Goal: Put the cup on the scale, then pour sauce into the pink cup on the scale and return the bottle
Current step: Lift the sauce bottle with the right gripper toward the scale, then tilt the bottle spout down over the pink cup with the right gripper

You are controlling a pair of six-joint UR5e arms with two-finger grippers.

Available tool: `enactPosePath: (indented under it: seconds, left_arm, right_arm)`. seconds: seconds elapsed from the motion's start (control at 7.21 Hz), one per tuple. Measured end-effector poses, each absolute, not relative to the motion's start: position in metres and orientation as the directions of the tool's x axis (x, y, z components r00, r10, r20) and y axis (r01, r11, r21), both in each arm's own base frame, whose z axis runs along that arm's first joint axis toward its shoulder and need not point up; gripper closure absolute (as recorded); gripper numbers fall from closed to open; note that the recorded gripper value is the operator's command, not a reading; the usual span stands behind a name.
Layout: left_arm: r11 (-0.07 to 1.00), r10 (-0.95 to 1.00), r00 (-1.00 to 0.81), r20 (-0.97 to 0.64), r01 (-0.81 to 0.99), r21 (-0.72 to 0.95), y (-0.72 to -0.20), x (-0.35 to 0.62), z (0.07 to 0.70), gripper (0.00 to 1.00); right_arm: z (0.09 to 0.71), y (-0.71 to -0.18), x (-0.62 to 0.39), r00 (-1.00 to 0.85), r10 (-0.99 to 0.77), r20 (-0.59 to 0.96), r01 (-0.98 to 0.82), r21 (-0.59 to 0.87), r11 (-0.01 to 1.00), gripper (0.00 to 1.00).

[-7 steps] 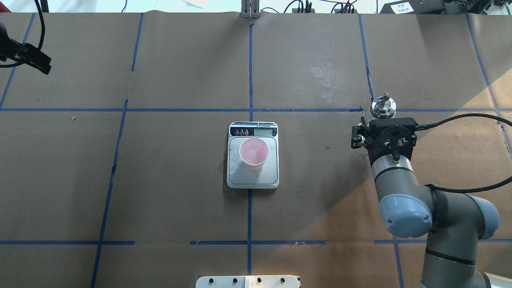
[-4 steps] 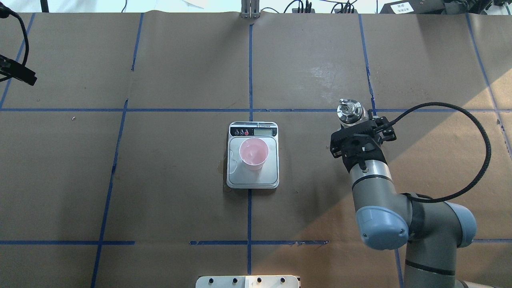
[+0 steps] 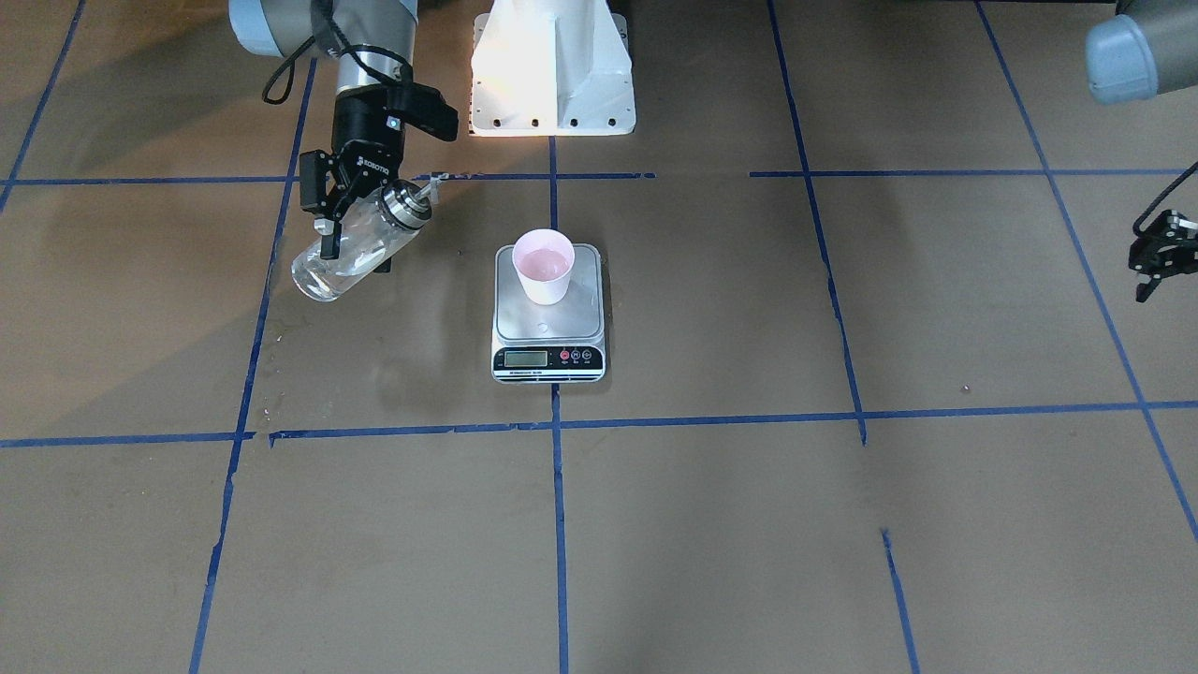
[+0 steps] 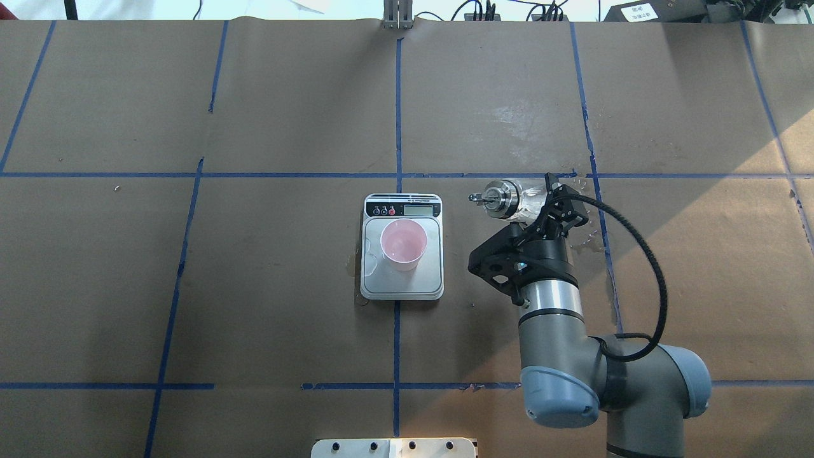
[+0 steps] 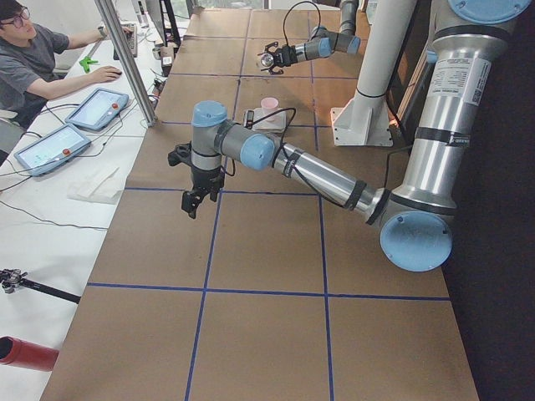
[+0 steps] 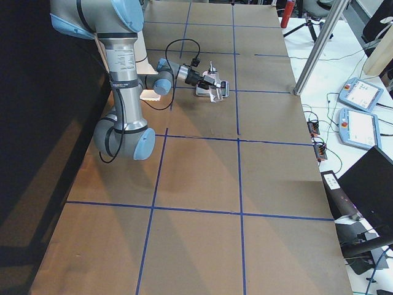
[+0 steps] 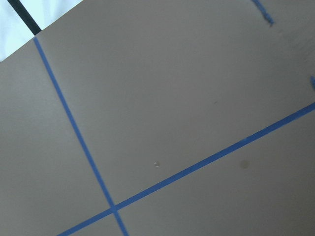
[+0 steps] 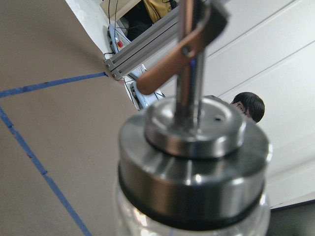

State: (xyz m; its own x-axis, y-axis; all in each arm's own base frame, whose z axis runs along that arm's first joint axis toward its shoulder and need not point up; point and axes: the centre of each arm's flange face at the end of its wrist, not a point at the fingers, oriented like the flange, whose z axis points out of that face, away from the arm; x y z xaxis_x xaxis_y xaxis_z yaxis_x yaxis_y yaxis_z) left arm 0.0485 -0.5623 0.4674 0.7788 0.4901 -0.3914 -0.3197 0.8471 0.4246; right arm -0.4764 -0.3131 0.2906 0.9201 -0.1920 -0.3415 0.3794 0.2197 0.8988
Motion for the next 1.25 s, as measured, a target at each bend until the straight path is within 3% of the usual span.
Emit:
enactPosePath:
  seconds: [0.55, 1.25]
  left_arm:
    - [0.843, 0.497, 0.78, -0.381, -0.329, 0.427, -0.567, 0.038, 0.498, 0.0]
    - [0.848, 0.486, 0.786, -0.382, -0.32, 0.422, -0.571, 0.031, 0.521, 0.0]
  right_arm:
    - [0.274, -0.32, -0.511, 0.693, -0.134, -0.709, 0.721, 0.674, 0.163, 1.0]
    - [0.255, -0.333, -0.507, 0.328, -0.094, -0.94, 0.939, 0.314, 0.137, 1.0]
